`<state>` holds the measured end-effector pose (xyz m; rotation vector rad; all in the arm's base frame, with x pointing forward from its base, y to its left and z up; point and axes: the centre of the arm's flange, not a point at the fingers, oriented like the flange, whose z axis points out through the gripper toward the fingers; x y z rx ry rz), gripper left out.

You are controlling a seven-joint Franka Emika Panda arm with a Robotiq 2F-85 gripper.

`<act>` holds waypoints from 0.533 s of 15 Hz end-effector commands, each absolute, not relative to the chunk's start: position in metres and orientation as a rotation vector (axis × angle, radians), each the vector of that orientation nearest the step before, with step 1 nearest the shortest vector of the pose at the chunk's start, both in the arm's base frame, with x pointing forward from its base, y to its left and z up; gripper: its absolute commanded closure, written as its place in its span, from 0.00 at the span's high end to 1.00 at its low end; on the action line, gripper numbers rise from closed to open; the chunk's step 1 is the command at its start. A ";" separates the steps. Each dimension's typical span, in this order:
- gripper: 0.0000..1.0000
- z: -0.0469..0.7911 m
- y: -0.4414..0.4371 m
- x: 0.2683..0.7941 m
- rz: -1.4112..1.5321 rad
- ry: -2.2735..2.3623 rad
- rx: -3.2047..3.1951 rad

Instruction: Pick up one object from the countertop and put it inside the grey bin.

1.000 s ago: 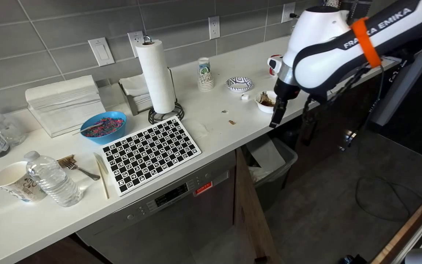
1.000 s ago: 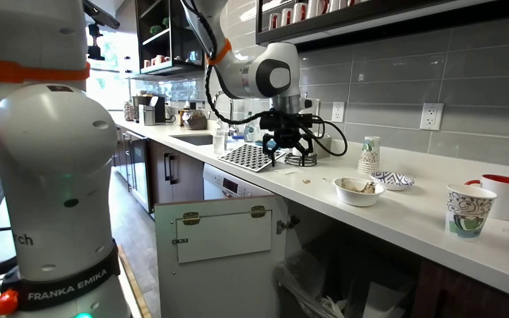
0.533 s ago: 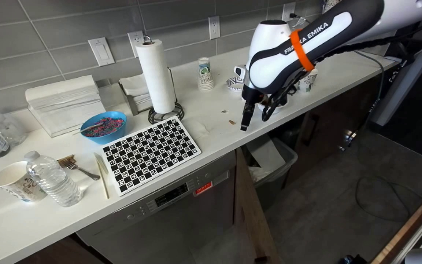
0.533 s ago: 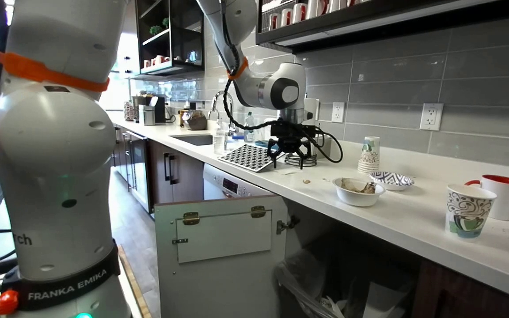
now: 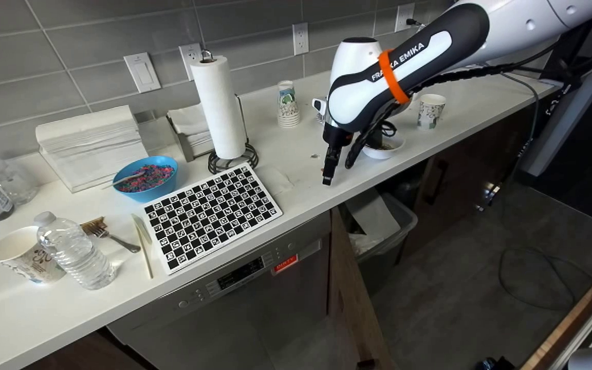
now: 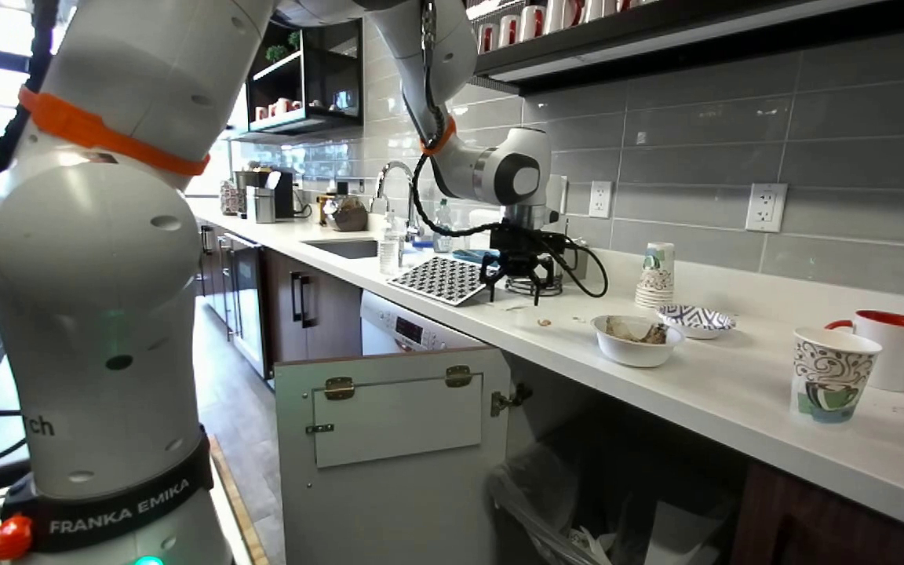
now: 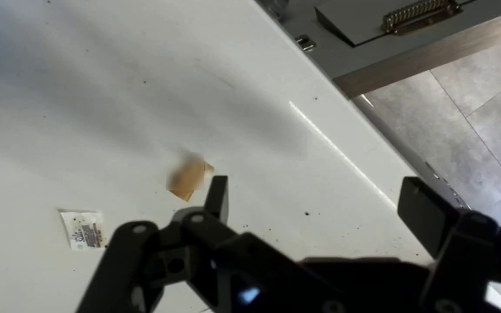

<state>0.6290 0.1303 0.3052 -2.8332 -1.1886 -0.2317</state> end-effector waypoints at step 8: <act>1.00 0.282 0.142 0.655 -0.339 -0.526 -3.148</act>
